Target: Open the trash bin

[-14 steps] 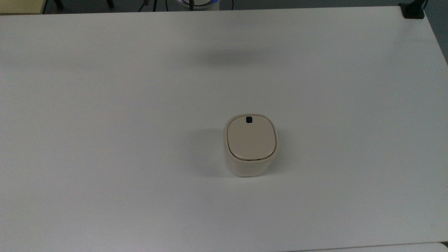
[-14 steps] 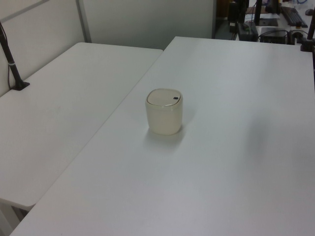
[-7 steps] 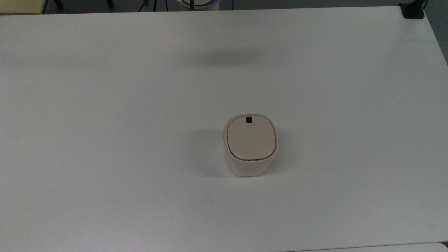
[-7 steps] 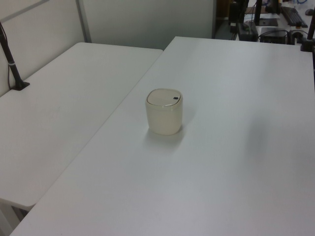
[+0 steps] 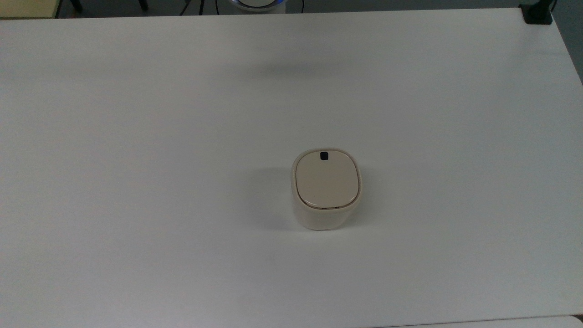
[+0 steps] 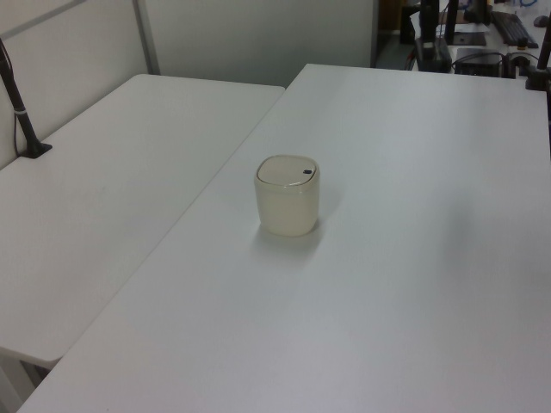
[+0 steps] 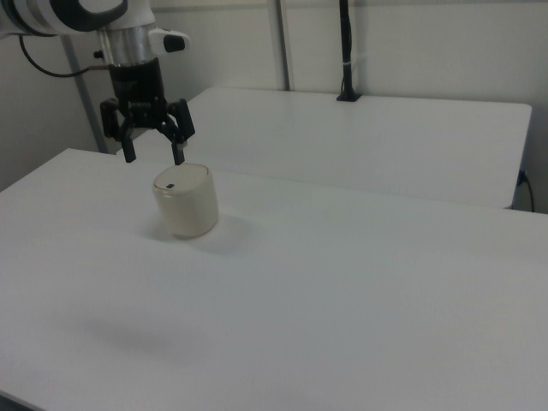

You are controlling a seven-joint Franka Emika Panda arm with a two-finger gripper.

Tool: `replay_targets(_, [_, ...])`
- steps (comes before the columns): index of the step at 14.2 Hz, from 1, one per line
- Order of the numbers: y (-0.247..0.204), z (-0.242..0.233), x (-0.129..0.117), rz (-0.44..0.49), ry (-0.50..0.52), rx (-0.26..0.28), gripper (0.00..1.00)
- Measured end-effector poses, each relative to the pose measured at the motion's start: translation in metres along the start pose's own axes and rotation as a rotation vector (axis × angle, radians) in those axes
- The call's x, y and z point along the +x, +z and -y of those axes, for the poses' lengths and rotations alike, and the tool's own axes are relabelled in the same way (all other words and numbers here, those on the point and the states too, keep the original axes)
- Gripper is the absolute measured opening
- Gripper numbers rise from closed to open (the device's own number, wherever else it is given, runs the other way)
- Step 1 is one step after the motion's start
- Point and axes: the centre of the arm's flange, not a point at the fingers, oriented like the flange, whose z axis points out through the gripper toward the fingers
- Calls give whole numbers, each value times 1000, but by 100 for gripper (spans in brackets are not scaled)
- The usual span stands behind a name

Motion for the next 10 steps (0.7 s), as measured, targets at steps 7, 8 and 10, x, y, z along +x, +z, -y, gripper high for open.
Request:
replay_targets(7, [2,5,-7,51,-153,12,89])
replay_targets(8, [-1,9,0,6,-122,-3,86])
replay_targets(10, [-9,17,16,-99,-55,-30,73])
